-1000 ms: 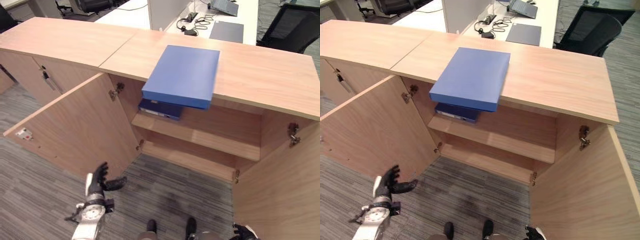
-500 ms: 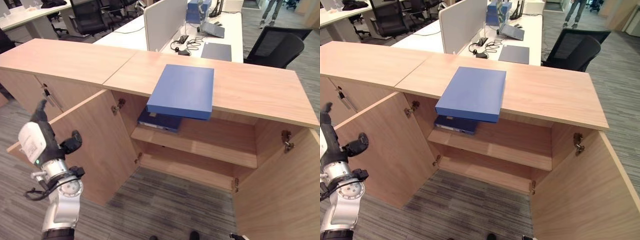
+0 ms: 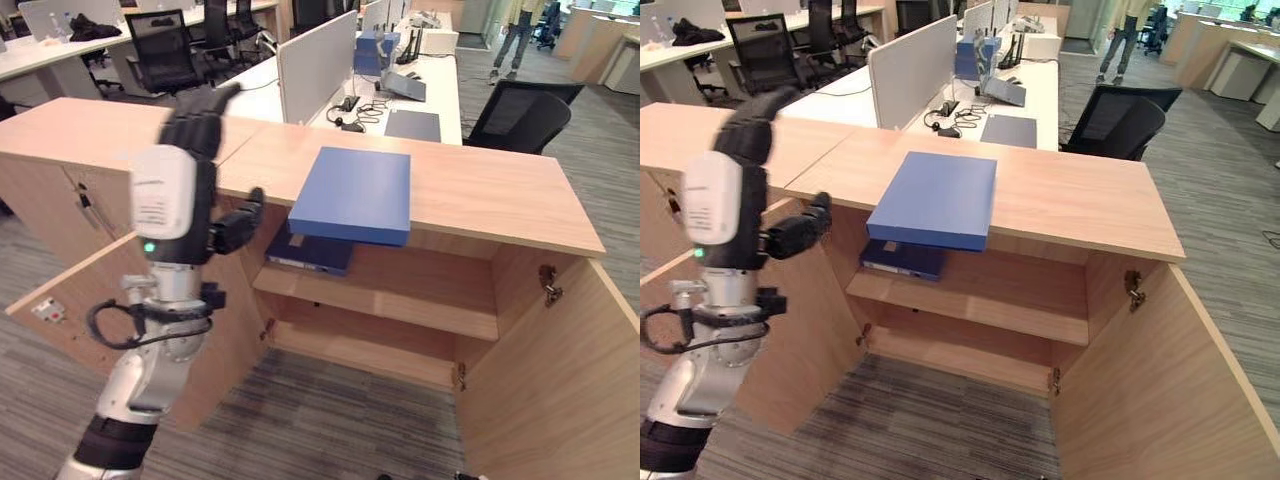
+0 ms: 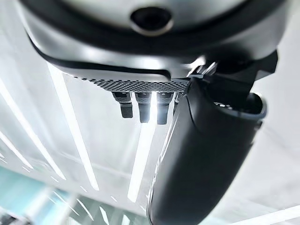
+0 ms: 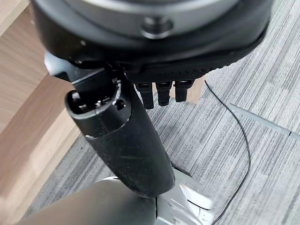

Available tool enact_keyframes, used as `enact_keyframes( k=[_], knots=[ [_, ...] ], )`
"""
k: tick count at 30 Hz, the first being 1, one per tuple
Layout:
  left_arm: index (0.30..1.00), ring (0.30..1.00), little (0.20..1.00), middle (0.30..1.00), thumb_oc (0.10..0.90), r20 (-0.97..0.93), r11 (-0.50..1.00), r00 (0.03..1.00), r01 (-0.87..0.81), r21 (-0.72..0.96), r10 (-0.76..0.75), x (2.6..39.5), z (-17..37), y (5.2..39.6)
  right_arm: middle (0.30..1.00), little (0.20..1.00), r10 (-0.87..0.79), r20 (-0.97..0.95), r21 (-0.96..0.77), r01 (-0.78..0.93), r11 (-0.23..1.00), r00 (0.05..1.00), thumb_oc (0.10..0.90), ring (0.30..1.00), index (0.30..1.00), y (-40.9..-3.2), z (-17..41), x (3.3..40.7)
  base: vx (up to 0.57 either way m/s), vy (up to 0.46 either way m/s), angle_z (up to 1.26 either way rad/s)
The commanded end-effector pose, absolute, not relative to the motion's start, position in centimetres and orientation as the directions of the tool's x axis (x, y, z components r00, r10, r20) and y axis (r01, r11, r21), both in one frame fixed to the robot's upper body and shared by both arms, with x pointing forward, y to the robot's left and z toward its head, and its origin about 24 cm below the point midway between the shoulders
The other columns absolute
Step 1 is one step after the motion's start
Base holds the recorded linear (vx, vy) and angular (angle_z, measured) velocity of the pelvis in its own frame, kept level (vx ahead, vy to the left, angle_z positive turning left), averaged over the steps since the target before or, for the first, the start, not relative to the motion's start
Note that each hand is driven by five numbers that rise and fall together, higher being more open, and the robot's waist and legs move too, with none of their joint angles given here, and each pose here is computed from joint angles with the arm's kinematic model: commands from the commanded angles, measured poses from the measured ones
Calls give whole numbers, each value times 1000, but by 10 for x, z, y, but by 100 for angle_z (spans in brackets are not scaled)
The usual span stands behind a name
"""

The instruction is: Put the empty folder in the office cabinet

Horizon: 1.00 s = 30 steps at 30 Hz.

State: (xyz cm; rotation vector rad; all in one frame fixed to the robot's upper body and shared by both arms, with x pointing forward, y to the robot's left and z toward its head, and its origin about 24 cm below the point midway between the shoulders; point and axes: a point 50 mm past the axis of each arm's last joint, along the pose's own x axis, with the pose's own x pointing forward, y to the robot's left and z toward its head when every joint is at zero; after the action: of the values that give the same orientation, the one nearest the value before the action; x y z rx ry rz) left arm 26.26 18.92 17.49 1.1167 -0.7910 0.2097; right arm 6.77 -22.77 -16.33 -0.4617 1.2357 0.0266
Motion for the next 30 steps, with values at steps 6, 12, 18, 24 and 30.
enact_keyframes(
  k=[6, 12, 18, 24, 30],
  knots=[
    [900, 900, 900, 900, 800, 695, 386, 636, -580, 717, -336, 289, 217, 178, 900, 900, -188, -901, -325, -322, 889, 392, 800, 900, 900, -223, -161, 90, 0, 1, -1],
    [900, 900, 900, 900, 800, 646, 395, 684, -520, 758, -339, 301, 211, 173, 900, 900, -183, -907, -321, -338, 885, 380, 800, 900, 900, -225, -161, 88, 0, 0, 0],
    [900, 900, 900, 900, 800, 591, 322, 726, -500, 804, -352, 324, 208, 163, 900, 900, -201, -905, -338, -347, 875, 375, 800, 900, 900, -232, -160, 88, 0, 0, 0],
    [900, 900, 900, 900, 800, 563, 218, 748, -520, 826, -352, 340, 207, 160, 900, 900, -209, -906, -345, -358, 868, 368, 800, 900, 900, -234, -160, 87, 0, 0, -1],
    [900, 900, 900, 900, 800, 536, 126, 768, -529, 839, -349, 351, 203, 159, 900, 900, -213, -908, -348, -364, 864, 362, 800, 900, 900, -233, -161, 86, -2, 2, -8]
  ],
)
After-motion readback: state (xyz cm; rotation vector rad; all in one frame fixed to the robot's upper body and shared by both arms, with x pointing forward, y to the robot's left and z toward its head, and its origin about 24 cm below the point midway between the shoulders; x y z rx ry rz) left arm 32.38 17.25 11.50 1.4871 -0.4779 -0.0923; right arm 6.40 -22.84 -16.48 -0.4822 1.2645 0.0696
